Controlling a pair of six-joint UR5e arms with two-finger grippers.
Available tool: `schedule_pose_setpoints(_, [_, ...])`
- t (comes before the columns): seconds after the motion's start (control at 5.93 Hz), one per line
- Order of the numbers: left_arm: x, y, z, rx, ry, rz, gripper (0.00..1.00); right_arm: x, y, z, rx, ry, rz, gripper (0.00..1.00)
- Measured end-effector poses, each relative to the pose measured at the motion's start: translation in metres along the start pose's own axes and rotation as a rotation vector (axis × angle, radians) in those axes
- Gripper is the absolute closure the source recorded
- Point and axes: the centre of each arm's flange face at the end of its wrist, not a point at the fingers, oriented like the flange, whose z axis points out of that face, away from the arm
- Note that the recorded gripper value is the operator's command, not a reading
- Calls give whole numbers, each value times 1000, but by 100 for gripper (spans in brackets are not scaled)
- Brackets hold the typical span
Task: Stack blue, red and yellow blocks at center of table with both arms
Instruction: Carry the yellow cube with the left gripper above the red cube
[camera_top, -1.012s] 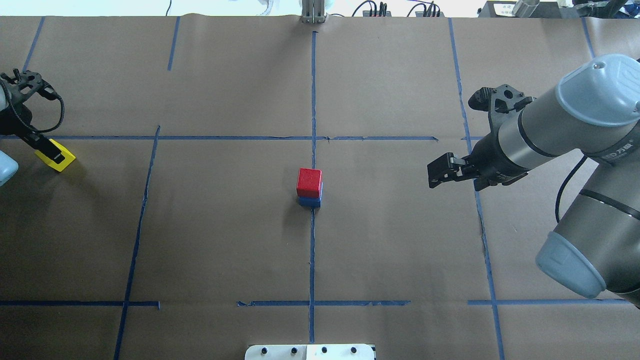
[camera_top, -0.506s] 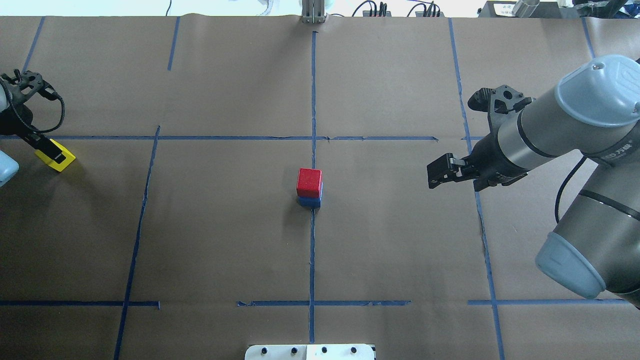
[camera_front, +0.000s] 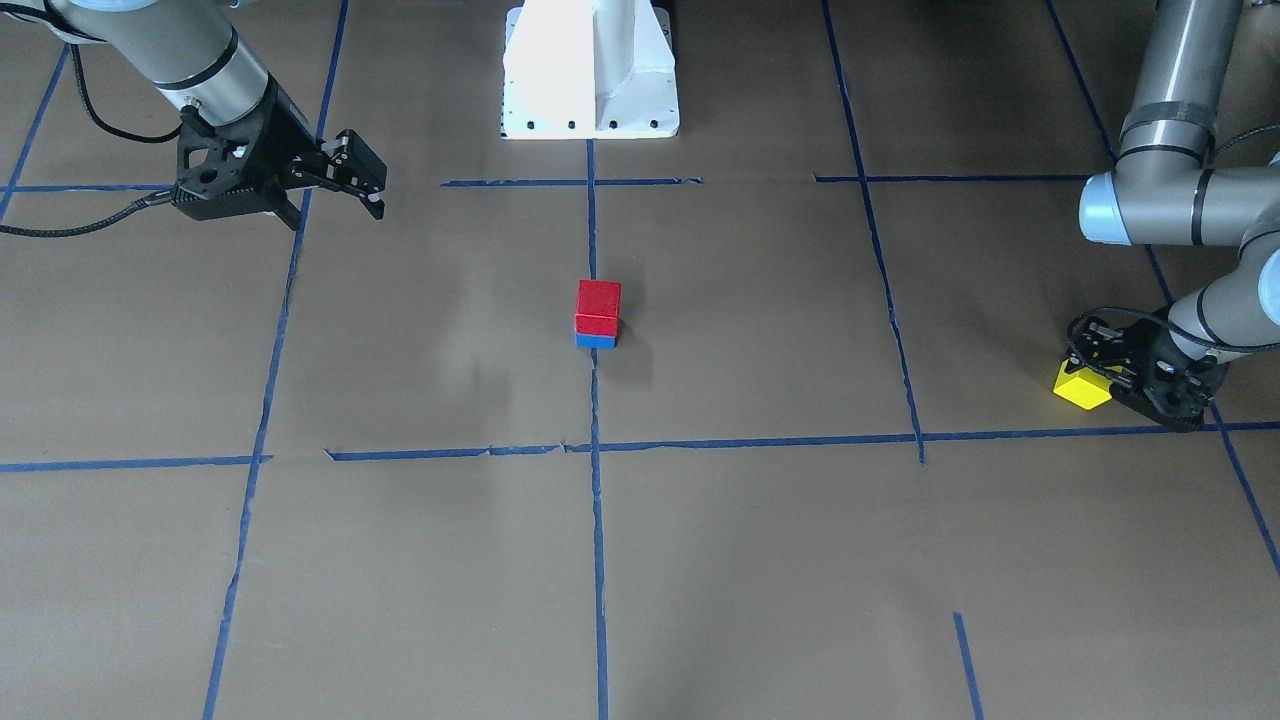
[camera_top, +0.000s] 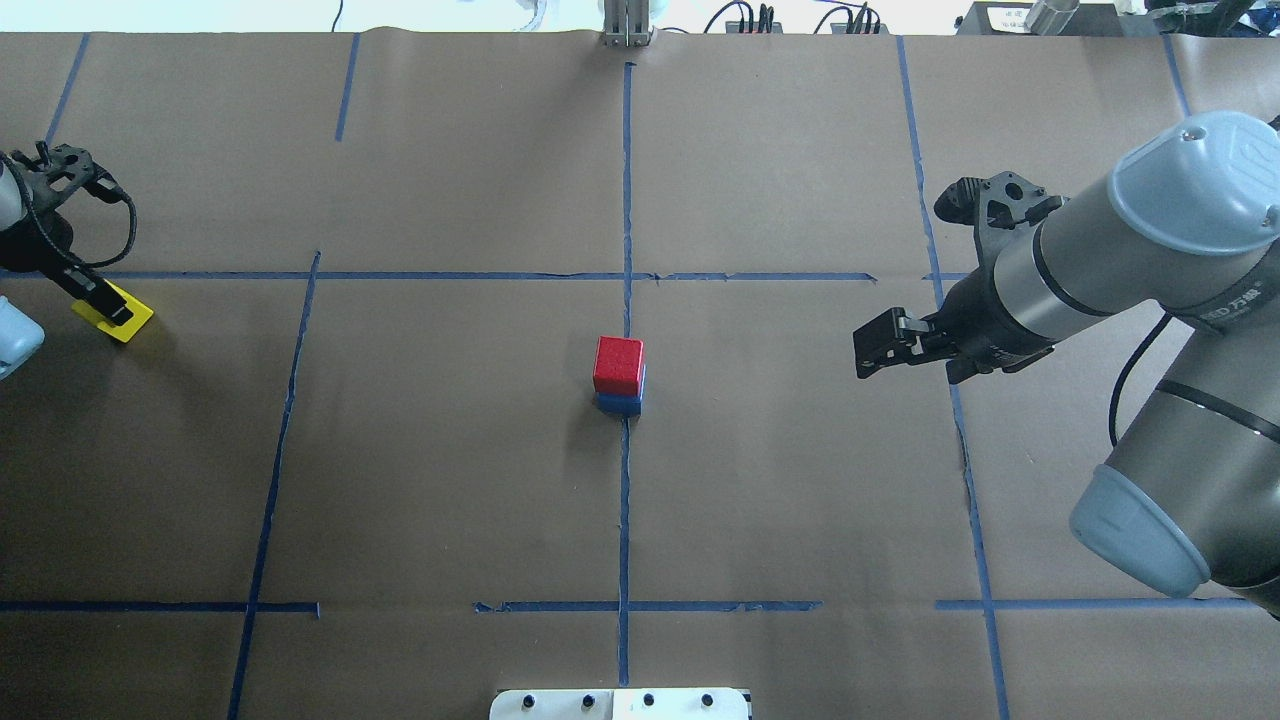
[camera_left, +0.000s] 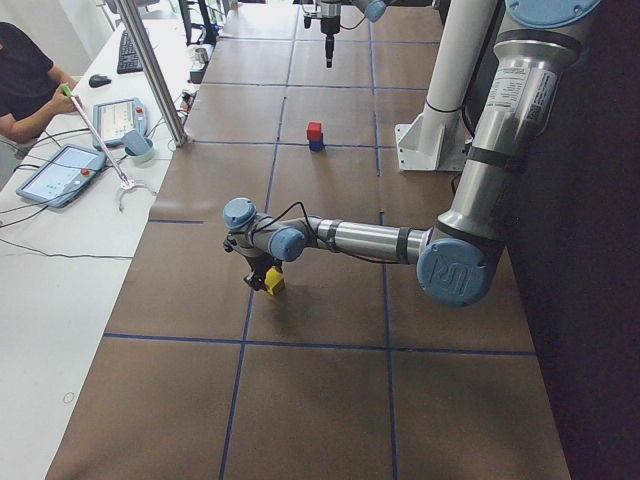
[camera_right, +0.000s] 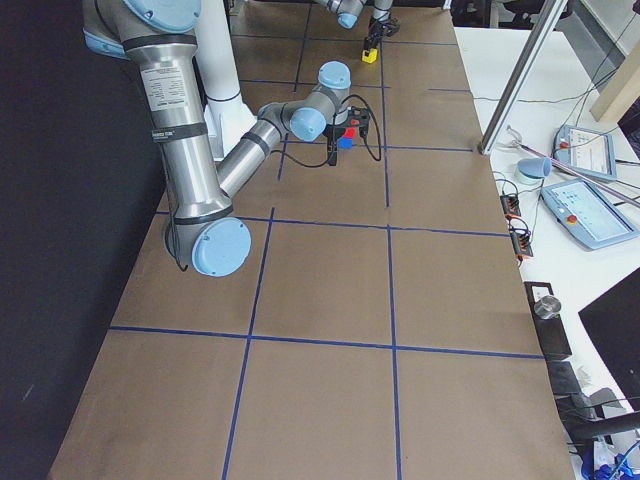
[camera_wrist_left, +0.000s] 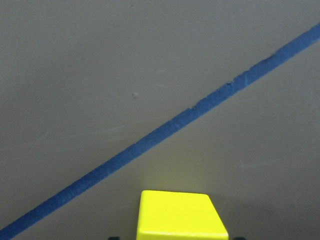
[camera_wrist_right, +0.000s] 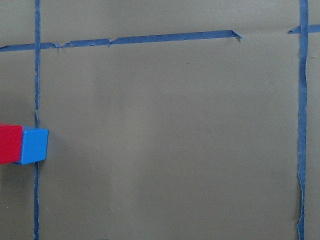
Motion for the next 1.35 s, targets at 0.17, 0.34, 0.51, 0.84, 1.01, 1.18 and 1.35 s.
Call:
schedule_pose_setpoints(0.17, [19,-11,-20,37,11,-52,100,-1,0,0,1,-2,-1,0])
schedule_pose_setpoints(0.34, [65,-34,-59,107,52,-150,100,-1,0,-1,1,-4,-3,0])
schedule_pose_setpoints(0.51, [132,-58,-90,153,114,-257,100,-1,0,-2,2,-5,-2,0])
schedule_pose_setpoints(0.84, [302,-113,-123,127,208,-479,100,6,-6,-8,14,-3,10,0])
schedule_pose_setpoints(1.01, [389,-144,-139,111,175,-536,100,10,-10,-11,19,-2,15,0])
schedule_pose_setpoints(1.18, [464,-160,-143,108,121,-544,100,13,-11,-11,20,3,18,0])
schedule_pose_setpoints(1.35, [516,-165,-136,113,90,-537,100,17,-11,-10,18,9,22,0])
